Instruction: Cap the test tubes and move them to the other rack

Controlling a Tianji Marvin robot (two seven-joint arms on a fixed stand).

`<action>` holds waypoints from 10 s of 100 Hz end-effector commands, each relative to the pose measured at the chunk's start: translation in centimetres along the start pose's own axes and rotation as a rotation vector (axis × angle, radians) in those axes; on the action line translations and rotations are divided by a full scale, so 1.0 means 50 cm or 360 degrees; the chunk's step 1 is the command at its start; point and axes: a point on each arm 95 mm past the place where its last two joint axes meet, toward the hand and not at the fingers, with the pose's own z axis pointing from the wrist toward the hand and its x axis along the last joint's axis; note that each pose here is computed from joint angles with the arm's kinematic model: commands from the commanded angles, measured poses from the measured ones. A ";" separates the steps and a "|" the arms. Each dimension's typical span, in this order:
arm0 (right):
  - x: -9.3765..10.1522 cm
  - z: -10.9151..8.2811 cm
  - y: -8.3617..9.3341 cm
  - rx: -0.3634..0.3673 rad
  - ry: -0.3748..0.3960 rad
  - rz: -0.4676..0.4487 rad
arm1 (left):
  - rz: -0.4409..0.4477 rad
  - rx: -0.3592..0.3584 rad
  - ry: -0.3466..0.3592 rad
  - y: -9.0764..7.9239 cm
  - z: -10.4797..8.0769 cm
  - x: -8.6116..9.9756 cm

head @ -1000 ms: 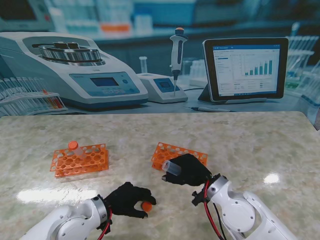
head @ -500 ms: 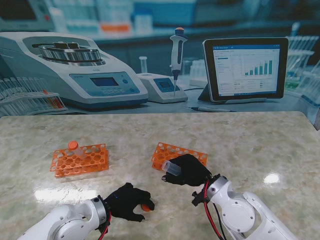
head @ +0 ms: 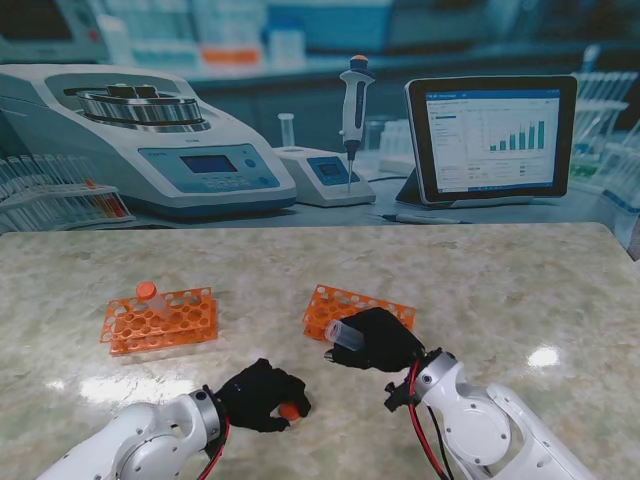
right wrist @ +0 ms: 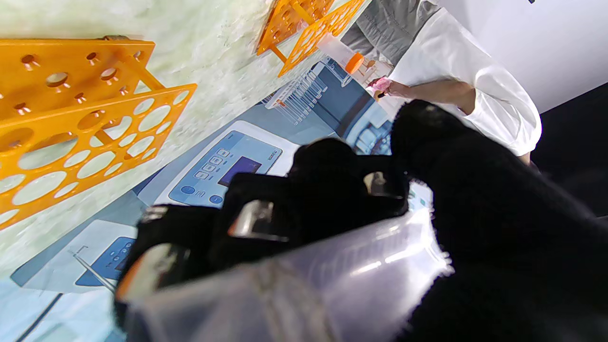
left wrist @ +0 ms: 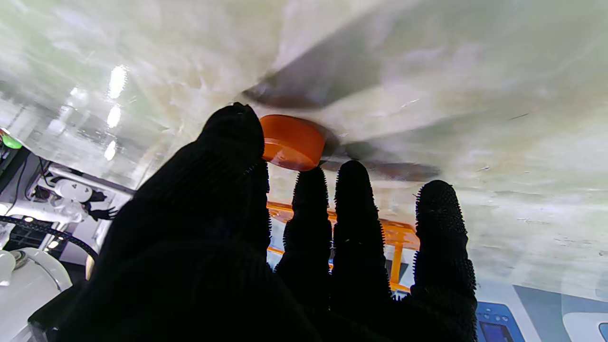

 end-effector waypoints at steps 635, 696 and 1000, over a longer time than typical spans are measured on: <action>-0.013 0.002 0.006 -0.0010 -0.0049 0.0039 | -0.0451 0.0795 0.0048 -0.207 0.043 -0.040; -0.016 0.002 0.009 -0.0012 -0.0060 0.0041 | -0.0529 0.0969 0.0155 -0.247 0.034 -0.005; -0.027 0.006 0.013 -0.0016 -0.0081 0.0030 | -0.0787 0.1062 0.0422 -0.220 -0.003 0.091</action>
